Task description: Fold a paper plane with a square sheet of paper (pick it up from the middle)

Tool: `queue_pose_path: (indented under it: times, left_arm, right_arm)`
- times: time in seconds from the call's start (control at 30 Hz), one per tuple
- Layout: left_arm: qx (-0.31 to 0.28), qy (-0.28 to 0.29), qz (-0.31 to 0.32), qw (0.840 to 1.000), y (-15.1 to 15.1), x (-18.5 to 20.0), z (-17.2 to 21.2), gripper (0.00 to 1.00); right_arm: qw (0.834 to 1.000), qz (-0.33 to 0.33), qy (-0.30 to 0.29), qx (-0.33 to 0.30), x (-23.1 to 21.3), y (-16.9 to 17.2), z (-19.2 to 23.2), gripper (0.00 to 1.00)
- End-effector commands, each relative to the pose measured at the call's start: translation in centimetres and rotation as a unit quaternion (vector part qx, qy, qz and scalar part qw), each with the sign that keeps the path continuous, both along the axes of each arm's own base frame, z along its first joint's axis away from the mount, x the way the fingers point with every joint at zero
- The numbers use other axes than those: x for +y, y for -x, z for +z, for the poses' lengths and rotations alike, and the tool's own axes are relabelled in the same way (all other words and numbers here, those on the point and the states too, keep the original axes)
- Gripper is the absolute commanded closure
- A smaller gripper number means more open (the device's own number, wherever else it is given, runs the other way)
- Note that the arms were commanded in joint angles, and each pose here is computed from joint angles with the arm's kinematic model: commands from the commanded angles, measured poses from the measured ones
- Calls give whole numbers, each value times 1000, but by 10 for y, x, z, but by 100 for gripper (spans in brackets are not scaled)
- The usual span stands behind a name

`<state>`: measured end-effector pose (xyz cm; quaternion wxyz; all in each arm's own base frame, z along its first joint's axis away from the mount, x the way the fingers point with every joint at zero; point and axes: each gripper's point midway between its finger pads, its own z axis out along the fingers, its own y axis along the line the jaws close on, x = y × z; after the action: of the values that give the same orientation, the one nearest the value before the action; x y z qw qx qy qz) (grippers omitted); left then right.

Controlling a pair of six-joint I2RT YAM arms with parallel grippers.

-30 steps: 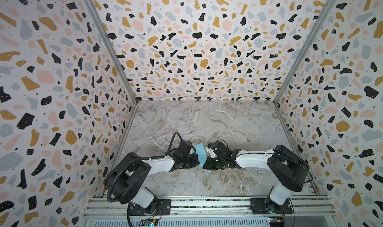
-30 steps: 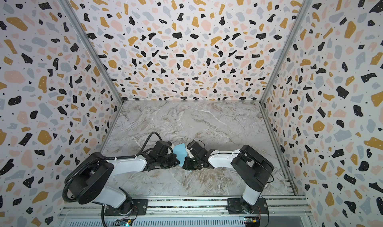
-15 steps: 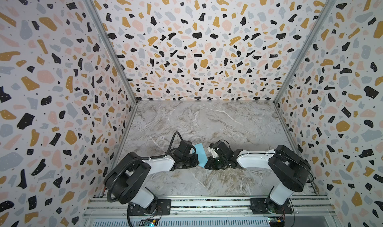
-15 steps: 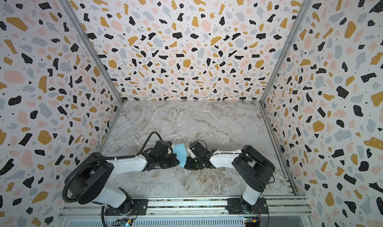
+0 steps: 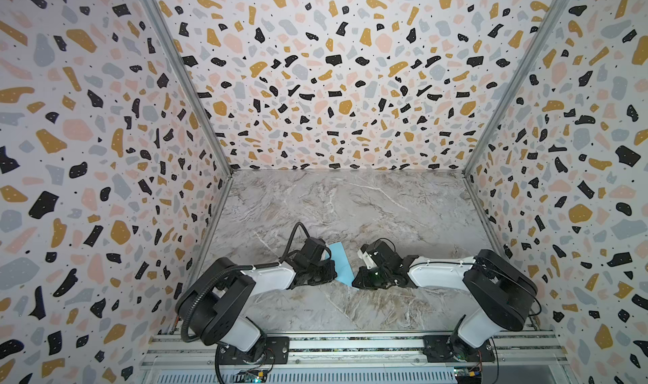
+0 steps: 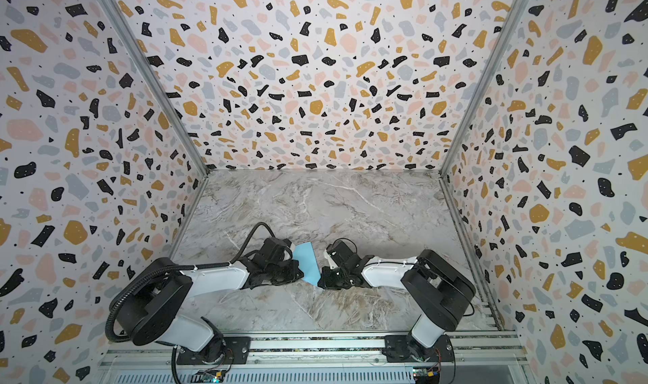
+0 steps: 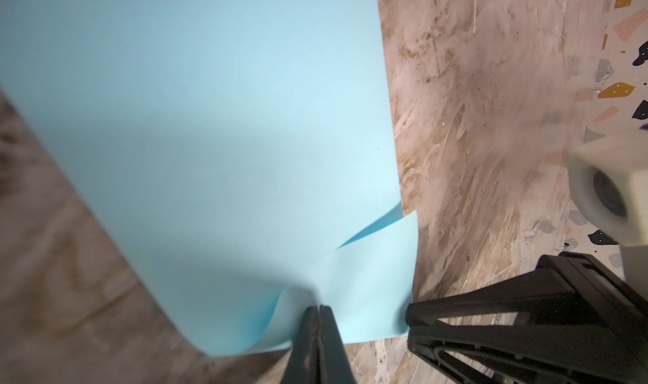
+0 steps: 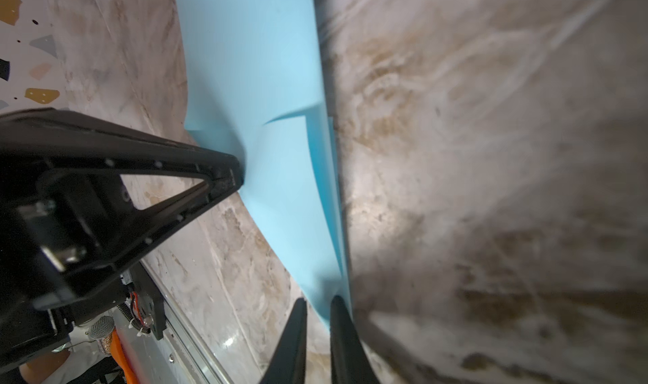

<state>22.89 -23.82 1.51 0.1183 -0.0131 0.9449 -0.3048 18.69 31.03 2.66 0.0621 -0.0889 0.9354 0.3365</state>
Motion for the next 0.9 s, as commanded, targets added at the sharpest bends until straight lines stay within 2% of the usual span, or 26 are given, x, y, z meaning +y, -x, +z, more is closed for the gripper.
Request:
queue_pose_path:
  times: [0.0,0.1,0.2,0.43,0.87]
  left_arm:
    - [50,-100,20,993,21,40,-37,100]
    - [49,-99,20,994,20,39,-36,100]
    - [50,-99,19,994,20,38,-36,100]
    - [50,-99,18,994,20,38,-36,100]
    - [51,-101,17,993,20,38,-37,100]
  right_arm:
    - [1000,20,-1,-19,-1,1,13,83]
    - [997,36,-32,-56,15,-4,39,83]
    - [996,48,-44,-68,26,-3,47,83]
    - [998,52,-33,-25,32,3,23,85]
    - [1000,20,11,3,12,1,-1,87]
